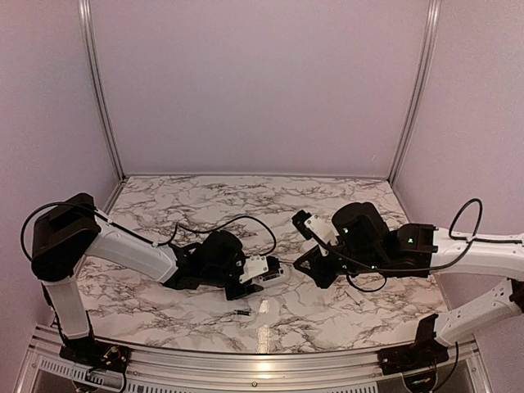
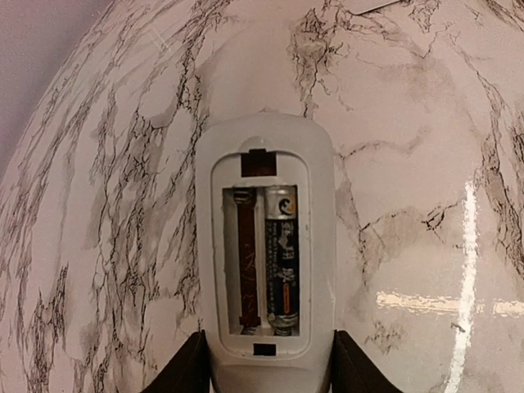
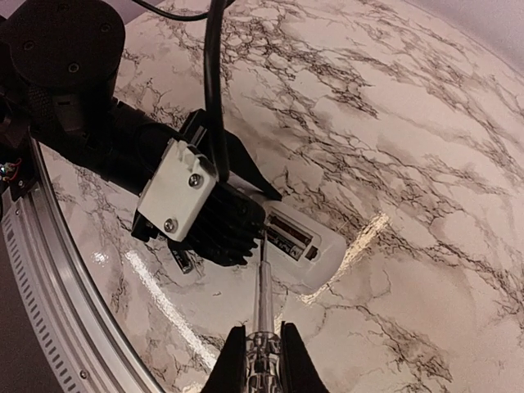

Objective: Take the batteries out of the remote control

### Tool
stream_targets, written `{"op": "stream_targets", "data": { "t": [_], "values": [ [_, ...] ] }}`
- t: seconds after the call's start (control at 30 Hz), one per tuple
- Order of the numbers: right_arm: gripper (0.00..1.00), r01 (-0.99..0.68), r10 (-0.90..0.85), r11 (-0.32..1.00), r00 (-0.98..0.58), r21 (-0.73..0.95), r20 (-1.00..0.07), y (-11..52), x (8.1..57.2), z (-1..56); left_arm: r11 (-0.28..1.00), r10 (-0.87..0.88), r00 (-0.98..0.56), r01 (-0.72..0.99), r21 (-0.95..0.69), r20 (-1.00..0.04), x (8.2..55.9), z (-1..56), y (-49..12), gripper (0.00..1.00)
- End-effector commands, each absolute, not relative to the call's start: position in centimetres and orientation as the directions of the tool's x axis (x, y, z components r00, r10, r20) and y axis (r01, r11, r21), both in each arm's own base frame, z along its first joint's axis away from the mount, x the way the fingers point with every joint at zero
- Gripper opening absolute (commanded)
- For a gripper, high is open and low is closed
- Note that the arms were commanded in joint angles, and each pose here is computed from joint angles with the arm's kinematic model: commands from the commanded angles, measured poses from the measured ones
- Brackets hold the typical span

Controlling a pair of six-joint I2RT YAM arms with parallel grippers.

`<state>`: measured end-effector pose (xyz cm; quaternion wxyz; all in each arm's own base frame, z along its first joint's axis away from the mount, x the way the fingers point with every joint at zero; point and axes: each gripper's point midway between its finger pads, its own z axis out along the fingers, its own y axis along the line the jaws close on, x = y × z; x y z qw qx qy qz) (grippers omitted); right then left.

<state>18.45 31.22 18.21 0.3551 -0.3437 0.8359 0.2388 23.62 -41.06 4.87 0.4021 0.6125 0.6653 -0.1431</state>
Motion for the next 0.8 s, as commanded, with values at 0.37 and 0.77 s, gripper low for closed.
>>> {"op": "stream_targets", "data": {
  "t": [0.37, 0.77],
  "values": [
    [0.0, -0.705, -0.364, 0.695, -0.512, 0.139, -0.778, 28.0, 18.2, 18.4, 0.229, 0.78, -0.059, 0.954, 0.196, -0.622, 24.3, 0.8, -42.6, 0.1],
    [0.0, -0.617, -0.227, 0.766, -0.523, 0.181, -0.822, 26.4, 19.2, 20.4, 0.305, 0.618, -0.021, 0.928, 0.215, -0.786, 25.0, 8.5, -44.0, 0.99]
  ]
}}
